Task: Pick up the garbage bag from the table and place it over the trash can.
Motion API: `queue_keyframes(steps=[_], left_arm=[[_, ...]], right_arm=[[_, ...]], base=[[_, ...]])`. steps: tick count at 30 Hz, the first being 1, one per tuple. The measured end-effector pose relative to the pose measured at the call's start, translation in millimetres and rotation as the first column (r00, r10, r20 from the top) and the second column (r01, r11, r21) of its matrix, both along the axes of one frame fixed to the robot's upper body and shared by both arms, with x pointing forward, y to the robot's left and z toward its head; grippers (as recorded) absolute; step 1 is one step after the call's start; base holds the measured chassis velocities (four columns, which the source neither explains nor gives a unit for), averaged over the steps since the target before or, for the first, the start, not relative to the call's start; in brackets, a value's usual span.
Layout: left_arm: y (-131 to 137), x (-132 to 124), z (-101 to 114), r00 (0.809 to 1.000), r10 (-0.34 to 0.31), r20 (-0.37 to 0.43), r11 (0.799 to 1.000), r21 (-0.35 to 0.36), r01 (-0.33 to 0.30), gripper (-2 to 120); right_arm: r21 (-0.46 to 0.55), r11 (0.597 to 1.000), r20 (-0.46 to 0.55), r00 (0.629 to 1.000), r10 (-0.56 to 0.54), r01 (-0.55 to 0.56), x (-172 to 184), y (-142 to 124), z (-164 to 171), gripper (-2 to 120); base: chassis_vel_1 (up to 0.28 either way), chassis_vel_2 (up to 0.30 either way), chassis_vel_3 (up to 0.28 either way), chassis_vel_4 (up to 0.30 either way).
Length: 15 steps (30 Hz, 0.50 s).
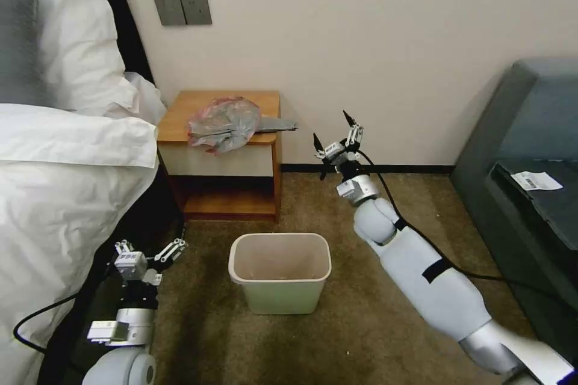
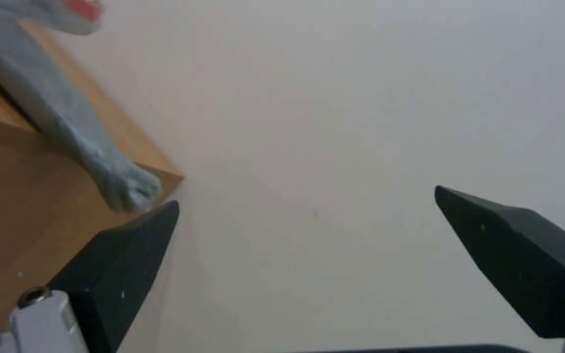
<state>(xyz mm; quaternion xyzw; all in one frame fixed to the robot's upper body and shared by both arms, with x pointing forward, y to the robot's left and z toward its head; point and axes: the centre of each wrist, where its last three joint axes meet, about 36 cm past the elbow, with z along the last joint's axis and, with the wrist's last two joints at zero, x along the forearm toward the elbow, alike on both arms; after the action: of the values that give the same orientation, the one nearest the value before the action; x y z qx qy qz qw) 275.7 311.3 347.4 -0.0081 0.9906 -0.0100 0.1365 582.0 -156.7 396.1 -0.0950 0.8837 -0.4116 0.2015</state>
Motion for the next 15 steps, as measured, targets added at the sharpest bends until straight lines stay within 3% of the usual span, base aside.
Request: queue_keyframes(steps=[2,12,15], left_arm=[[-2,0,-1,1.000,0.003,0.000,1.000,-0.002,-0.003,97],[-4,0,-2,1.000,0.011,0.002,1.000,-0.009,-0.011,97],[-4,0,-3,1.000,0.013,0.002,1.000,-0.009,-0.013,97]], right_arm=[[-0.072,0.997,-0.002,1.000,0.024,-0.024,23,19,3,100],[-0.099,0.994,-0.015,0.999,0.038,-0.039,31,25,4,100],[-0.092,0.992,-0.068,0.995,0.079,-0.086,43,34,12,100]], base=[[0.000,0.000,0.000,0.000],[0.000,0.000,0.000,0.000],[0.000,0.000,0.000,0.000]])
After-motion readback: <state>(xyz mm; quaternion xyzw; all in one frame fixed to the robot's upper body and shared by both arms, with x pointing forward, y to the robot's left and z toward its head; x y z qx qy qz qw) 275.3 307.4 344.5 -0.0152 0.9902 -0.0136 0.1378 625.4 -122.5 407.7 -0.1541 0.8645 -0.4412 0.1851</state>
